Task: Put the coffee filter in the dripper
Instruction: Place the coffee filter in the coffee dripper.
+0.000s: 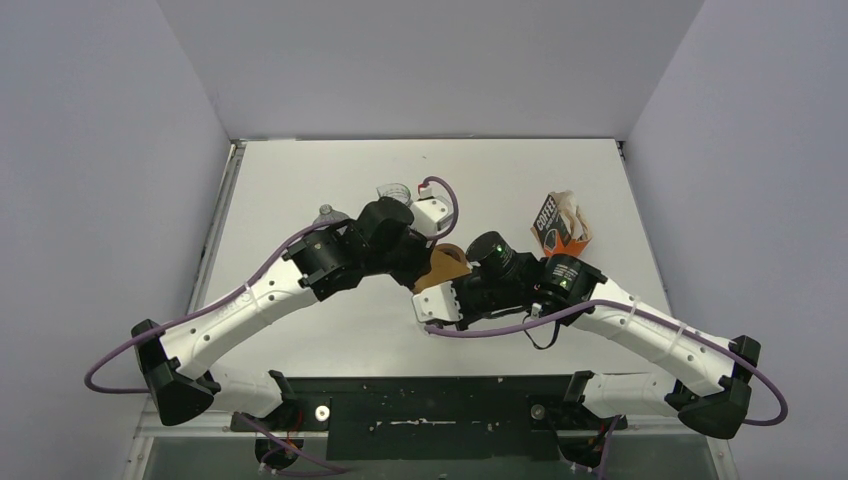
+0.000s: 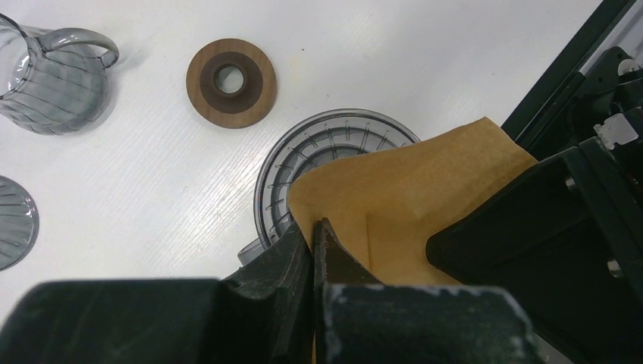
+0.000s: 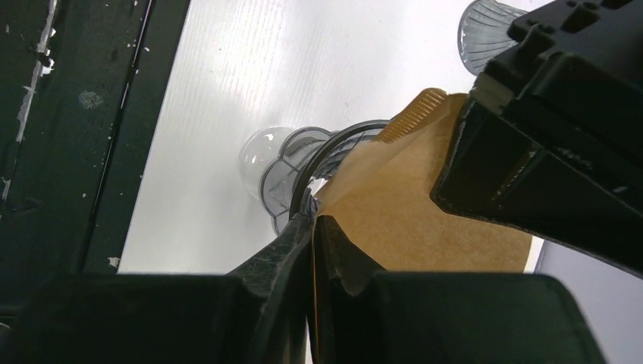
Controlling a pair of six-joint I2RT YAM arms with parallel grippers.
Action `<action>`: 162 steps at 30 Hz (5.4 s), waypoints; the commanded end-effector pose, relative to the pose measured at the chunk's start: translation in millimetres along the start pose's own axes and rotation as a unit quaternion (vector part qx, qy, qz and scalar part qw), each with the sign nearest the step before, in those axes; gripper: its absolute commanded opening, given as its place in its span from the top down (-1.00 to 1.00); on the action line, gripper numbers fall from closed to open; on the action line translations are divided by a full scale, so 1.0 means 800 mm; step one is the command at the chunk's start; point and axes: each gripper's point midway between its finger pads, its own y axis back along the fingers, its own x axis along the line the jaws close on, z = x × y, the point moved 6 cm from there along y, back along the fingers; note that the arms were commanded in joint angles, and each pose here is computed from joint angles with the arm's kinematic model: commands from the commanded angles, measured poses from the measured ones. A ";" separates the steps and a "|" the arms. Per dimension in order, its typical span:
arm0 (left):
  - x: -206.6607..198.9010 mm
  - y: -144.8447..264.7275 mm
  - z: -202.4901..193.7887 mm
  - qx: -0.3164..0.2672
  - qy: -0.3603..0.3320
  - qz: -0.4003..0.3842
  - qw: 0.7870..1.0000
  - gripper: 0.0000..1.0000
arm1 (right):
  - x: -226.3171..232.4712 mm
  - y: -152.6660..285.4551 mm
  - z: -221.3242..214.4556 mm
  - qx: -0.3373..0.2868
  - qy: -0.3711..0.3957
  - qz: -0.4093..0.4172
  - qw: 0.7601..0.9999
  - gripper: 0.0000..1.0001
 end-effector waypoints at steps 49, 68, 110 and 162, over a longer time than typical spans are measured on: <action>-0.010 -0.004 -0.001 -0.043 0.001 -0.035 0.998 0.43 | -0.039 0.067 0.006 -0.079 -0.383 -0.291 0.873 -0.06; -0.008 0.001 -0.004 -0.064 0.009 -0.031 0.997 0.33 | -0.040 0.009 -0.005 -0.077 -0.533 -0.264 0.800 1.00; -0.019 0.063 0.029 -0.170 0.049 -0.066 0.982 0.09 | -0.019 -0.048 -0.040 0.007 -0.630 -0.259 0.732 1.00; 0.003 0.074 -0.008 -0.153 0.034 -0.011 0.988 0.06 | -0.012 -0.096 -0.041 0.195 -0.604 -0.148 0.759 0.31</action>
